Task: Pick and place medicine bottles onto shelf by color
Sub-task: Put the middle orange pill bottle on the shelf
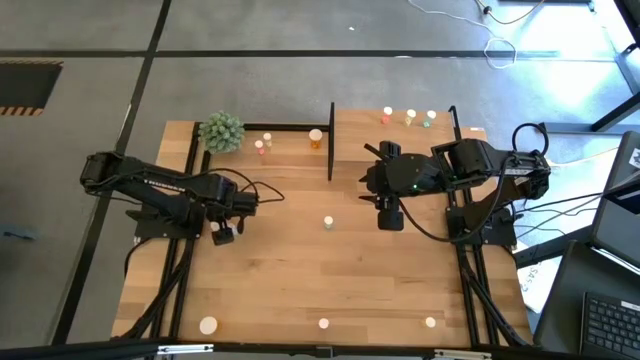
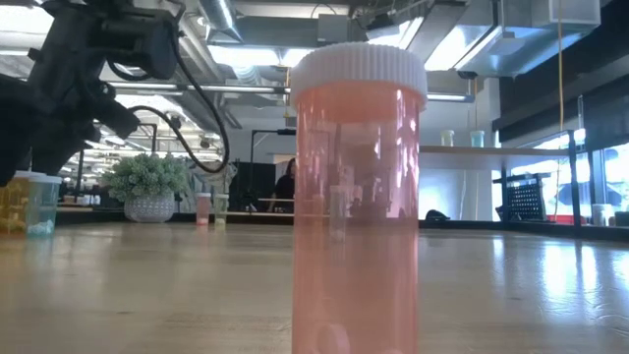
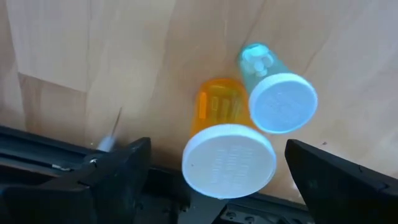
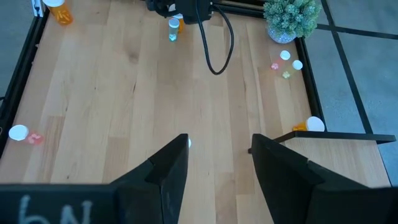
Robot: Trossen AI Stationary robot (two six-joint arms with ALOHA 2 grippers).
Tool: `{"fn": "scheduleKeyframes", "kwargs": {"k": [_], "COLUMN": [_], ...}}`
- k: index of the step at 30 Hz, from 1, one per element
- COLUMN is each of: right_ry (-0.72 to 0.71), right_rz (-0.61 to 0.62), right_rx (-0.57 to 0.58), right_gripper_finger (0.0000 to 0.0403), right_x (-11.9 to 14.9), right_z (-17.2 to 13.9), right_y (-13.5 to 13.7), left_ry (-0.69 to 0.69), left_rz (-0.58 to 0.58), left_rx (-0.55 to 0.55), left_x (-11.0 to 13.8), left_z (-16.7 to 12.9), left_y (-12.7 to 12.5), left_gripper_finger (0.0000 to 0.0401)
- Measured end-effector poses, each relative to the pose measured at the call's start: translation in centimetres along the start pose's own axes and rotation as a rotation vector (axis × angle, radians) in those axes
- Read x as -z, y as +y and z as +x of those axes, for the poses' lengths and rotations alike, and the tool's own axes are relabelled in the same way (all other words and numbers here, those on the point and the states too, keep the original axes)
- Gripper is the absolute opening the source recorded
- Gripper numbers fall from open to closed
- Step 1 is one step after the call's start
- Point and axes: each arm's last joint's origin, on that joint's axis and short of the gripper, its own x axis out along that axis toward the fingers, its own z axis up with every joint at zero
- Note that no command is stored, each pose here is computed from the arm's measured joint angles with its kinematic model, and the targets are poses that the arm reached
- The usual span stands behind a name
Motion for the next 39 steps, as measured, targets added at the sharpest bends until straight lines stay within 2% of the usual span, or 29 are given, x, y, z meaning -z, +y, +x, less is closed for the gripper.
{"fn": "scheduleKeyframes", "kwargs": {"k": [17, 39], "right_ry": [0.000, 0.000], "right_rz": [0.000, 0.000], "right_rx": [0.000, 0.000], "right_gripper_finger": [0.0179, 0.0179], "right_x": [0.00, 0.00], "right_z": [0.00, 0.00], "right_y": [0.01, 0.01], "left_ry": [-0.010, -0.009], "left_rz": [-0.031, -0.091], "left_rx": [-0.001, -0.001], "left_x": [-0.08, -0.08], "left_z": [0.00, -0.01], "left_y": [-0.02, -0.02], "left_gripper_finger": [0.0358, 0.0231]}}
